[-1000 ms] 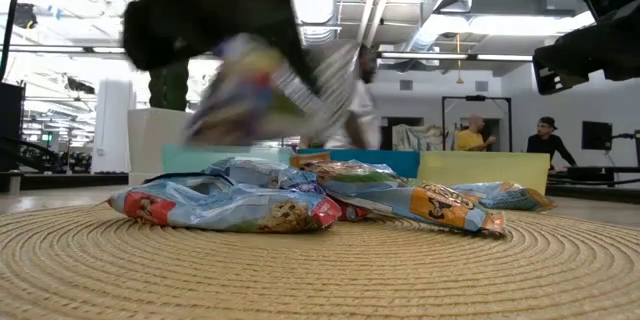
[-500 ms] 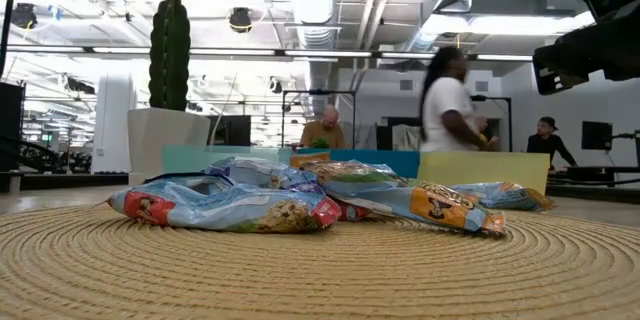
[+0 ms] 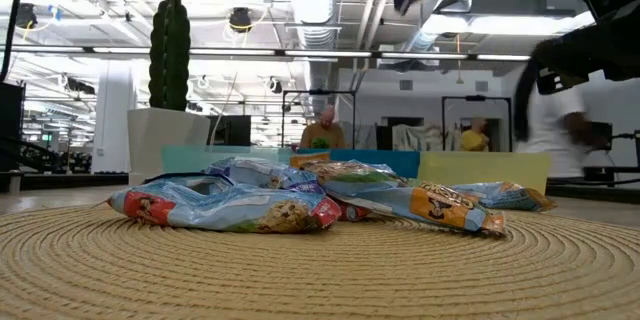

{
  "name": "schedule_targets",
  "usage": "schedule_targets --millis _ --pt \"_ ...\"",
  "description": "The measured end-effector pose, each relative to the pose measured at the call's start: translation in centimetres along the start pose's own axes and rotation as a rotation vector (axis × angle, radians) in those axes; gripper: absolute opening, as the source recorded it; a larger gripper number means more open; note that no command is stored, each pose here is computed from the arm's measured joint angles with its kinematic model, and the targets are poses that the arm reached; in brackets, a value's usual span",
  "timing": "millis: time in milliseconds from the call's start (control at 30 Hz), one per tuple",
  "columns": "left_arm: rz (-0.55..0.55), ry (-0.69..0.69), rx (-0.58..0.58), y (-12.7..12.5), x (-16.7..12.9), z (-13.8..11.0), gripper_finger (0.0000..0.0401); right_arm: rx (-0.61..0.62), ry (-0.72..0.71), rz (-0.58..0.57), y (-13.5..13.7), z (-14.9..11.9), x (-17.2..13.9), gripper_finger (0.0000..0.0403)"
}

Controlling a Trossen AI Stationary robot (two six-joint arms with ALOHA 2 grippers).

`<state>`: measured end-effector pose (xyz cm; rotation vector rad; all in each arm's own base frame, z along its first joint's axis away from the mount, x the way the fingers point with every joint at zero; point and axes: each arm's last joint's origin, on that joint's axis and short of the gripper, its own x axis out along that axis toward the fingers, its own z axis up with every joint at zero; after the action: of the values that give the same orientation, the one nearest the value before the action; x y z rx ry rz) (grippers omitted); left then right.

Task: Pick and place Granola Bars by type
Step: Put the blue granola bar into the blue bin

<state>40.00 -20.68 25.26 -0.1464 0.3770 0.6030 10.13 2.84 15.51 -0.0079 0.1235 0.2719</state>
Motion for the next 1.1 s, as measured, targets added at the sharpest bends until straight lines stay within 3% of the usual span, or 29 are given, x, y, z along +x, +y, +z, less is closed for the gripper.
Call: schedule_targets --millis 767,1100 --pt "0.322 0.052 0.266 9.4 11.3 5.0 0.0002 0.000 0.000 0.000 0.0 0.0 0.0 0.0134" --pt "0.402 0.175 0.220 15.5 15.4 6.2 0.0002 0.000 0.000 0.000 0.0 0.0 0.0 0.0134"
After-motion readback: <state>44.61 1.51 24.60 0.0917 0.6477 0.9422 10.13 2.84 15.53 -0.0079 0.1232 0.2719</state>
